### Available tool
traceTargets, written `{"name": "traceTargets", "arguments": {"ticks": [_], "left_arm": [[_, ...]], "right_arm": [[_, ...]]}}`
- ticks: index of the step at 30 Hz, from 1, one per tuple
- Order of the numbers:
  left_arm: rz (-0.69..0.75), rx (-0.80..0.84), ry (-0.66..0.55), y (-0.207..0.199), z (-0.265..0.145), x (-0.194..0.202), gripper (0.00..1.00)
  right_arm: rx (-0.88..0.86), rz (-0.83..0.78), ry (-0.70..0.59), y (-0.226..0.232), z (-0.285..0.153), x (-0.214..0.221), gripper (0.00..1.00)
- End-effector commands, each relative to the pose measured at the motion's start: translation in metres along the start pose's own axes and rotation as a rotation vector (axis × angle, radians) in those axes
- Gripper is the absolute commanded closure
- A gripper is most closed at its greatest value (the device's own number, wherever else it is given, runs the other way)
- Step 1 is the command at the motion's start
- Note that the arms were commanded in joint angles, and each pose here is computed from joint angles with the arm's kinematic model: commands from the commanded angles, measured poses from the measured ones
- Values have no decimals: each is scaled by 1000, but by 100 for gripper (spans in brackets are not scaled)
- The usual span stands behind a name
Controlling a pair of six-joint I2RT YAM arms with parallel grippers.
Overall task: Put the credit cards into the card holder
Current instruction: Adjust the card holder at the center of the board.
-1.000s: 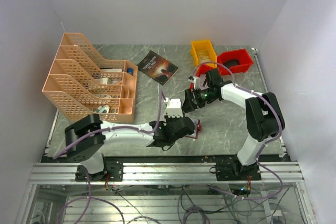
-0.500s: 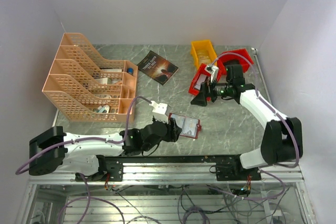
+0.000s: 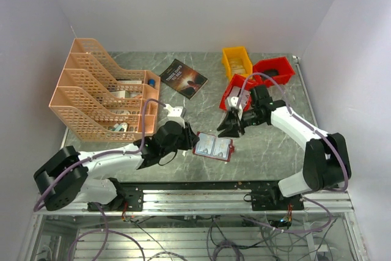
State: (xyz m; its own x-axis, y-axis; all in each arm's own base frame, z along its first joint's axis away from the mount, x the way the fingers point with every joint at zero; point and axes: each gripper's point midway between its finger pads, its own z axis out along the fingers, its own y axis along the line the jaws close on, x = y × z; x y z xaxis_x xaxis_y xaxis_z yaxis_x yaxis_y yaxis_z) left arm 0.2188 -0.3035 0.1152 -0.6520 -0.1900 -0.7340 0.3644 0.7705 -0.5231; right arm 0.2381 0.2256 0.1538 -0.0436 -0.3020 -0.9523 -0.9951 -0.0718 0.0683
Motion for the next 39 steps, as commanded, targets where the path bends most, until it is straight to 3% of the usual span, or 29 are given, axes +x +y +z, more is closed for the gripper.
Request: {"name": "traceTargets", "arguments": {"ticks": [1, 3, 6, 10, 19, 31, 39], "left_arm": [[-20, 35, 69, 8, 9, 15, 65], [-16, -4, 99, 21, 17, 23, 67], [23, -104, 138, 42, 25, 30, 70], [70, -186, 169, 60, 30, 38, 72], [48, -133, 219, 58, 34, 59, 73], [42, -24, 274, 31, 36, 90, 73], [26, -9, 253, 24, 29, 88, 73]], "right_arm": [[-83, -139, 90, 19, 10, 28, 81], [8, -142, 211, 4, 12, 48, 92], [65, -176, 312, -9, 15, 61, 100], [73, -142, 382, -14, 20, 76, 100], [83, -63, 486, -20, 33, 105, 100], [66, -35, 482, -19, 37, 99, 100], [74, -13, 519, -23, 20, 108, 100]]}}
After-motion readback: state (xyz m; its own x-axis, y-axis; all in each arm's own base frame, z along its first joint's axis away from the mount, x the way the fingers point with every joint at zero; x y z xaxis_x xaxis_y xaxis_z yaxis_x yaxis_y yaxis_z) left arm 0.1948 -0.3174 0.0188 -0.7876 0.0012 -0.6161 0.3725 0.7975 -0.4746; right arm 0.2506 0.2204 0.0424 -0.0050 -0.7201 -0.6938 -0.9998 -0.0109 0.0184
